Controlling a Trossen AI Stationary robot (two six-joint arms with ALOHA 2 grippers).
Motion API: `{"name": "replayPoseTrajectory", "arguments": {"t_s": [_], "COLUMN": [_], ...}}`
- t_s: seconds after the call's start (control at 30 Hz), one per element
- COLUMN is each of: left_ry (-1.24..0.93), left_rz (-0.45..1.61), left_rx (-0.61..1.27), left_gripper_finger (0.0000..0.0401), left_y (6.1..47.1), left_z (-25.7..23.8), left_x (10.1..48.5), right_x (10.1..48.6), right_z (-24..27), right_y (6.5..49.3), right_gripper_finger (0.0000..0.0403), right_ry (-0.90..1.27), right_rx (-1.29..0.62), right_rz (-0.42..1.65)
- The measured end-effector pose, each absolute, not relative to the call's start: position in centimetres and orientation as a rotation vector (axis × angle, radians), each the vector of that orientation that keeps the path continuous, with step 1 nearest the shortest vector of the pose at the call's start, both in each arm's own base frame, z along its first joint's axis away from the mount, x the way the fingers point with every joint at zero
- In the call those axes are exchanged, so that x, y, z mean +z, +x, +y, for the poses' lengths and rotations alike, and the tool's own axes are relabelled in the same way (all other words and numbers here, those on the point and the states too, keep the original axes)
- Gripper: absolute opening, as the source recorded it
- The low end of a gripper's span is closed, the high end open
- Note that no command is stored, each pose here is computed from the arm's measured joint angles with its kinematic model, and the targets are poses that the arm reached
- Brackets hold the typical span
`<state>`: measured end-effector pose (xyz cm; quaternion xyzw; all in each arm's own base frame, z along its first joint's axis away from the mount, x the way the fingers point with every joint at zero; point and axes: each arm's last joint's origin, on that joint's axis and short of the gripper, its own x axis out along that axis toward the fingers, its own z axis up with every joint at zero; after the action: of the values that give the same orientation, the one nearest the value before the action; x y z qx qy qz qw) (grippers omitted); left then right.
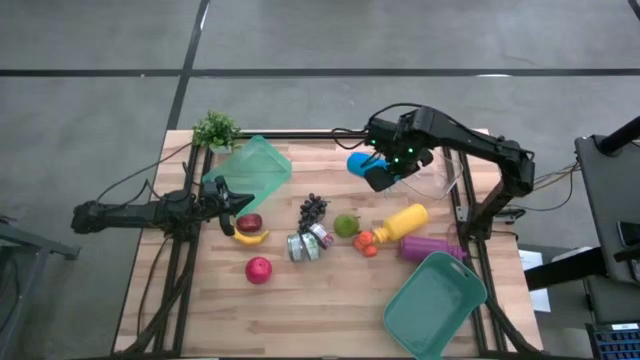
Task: Pick & Place Food Item
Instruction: Put the blue water bottle into the transparent bin
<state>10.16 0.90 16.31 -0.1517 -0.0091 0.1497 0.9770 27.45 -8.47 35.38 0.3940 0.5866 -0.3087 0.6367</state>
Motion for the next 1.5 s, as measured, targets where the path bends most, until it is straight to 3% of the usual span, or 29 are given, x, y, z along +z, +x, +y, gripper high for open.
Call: {"name": "replayPoseTrajectory", "arguments": {"t_s": [0.6,1.5], "left_ry": [-0.306,-0.306], "left_rz": [-0.018,-0.018], "left_rx": [0.302,0.302], "left_gripper_finger": [0.0001,0.0001], "left_y": [10.2,10.2], "left_z": [0.9,0.9], "left_x": [16.3,16.3], "right_x": [29.7,27.6], "right_z": [-6.9,-5.8], "right_y": [26.4,24.1], "right_gripper_finger": [0.0207,0.0207], "right_ry": [1.077,1.284], "right_rx": [-0.692,-0.705], "right_rz": [1.597,1.698]}}
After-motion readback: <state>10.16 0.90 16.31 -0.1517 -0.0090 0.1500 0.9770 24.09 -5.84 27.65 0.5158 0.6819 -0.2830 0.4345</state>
